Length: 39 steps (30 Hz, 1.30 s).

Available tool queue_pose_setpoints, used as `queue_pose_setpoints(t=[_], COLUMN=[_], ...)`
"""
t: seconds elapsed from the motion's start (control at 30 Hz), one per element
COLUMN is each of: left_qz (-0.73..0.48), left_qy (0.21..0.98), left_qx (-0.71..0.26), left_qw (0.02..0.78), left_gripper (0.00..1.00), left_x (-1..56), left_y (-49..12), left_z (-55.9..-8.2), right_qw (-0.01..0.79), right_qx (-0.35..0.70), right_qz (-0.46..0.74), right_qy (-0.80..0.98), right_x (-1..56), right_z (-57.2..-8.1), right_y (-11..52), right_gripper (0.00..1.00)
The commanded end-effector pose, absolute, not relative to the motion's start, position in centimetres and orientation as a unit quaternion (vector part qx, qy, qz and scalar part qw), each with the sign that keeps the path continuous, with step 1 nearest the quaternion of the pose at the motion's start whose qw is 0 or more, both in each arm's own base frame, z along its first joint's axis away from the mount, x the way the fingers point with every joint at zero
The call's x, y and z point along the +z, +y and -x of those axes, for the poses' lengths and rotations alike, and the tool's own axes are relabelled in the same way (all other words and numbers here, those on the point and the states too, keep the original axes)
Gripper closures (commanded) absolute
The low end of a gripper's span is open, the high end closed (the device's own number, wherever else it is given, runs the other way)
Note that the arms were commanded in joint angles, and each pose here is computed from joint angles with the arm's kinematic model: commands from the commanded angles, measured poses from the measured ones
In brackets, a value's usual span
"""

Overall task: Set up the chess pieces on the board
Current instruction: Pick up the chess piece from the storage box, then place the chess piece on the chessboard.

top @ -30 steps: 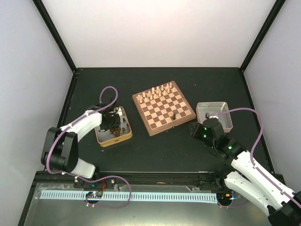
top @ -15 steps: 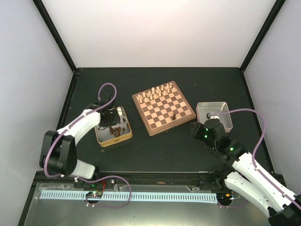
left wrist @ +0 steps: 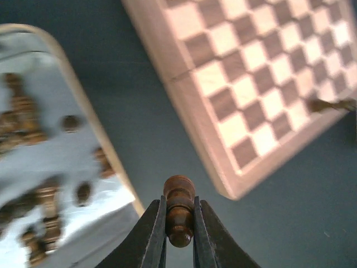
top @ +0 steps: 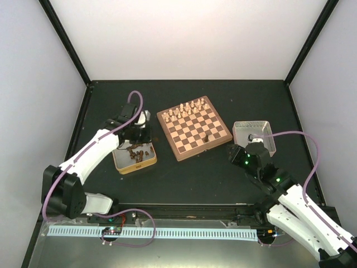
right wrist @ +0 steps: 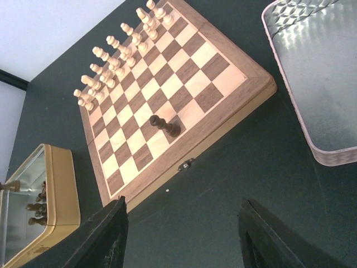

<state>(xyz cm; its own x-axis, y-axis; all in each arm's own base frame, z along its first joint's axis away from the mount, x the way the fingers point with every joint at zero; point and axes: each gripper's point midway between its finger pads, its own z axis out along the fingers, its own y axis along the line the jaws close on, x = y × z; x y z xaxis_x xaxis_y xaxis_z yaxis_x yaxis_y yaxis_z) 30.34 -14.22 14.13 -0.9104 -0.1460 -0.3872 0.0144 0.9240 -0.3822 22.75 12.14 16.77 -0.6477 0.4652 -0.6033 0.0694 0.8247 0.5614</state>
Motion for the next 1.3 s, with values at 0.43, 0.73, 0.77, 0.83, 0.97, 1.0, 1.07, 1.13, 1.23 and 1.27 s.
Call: queue_pose_setpoints(t=[0.43,0.73,0.77,0.83,0.97,1.0,1.07,1.13,1.23,1.27], left_qz=[-0.127,-0.158,-0.157,-0.159,-0.163,-0.165,-0.167,-0.169,-0.167,-0.166], left_qy=[0.962,0.97,0.971,0.972,0.971,0.971,0.97,0.968,0.966,0.966], left_qx=[-0.179,-0.115,-0.108,-0.098,-0.092,-0.094,-0.099,-0.106,-0.118,-0.119], left_qw=[0.162,0.143,0.143,0.142,0.145,0.145,0.146,0.149,0.156,0.156], left_gripper=[0.88,0.88,0.88,0.88,0.77,0.69,0.57,0.51,0.46,0.46], left_x=[12.6,8.8,8.4,7.6,7.6,7.7,8.1,8.7,9.5,9.6], left_y=[-29.2,-30.9,-30.8,-31.0,-31.3,-31.3,-31.4,-31.6,-31.8,-31.9], left_z=[-30.8,-30.6,-30.7,-30.9,-31.0,-30.9,-30.9,-30.8,-30.9,-30.9], right_qw=[0.402,0.409,0.408,0.408,0.406,0.405,0.406,0.407,0.408,0.408], right_qx=[0.243,0.239,0.24,0.242,0.241,0.241,0.24,0.241,0.241,0.241], right_qz=[-0.18,-0.185,-0.185,-0.184,-0.183,-0.182,-0.182,-0.183,-0.183,-0.183], right_qy=[0.864,0.861,0.861,0.861,0.862,0.863,0.862,0.862,0.861,0.861], right_x=[16.5,16.5,16.4,16.5,16.4,16.4,16.5,16.6,16.6,16.6], right_z=[-21.9,-21.6,-21.7,-21.7,-21.8,-21.8,-21.8,-21.8,-21.8,-21.8], right_y=[10.4,9.9,10.0,10.1,10.2,10.2,10.1,10.1,10.2,10.1], right_gripper=[0.46,0.46,0.46,0.45,0.45,0.45,0.45,0.45,0.45,0.45])
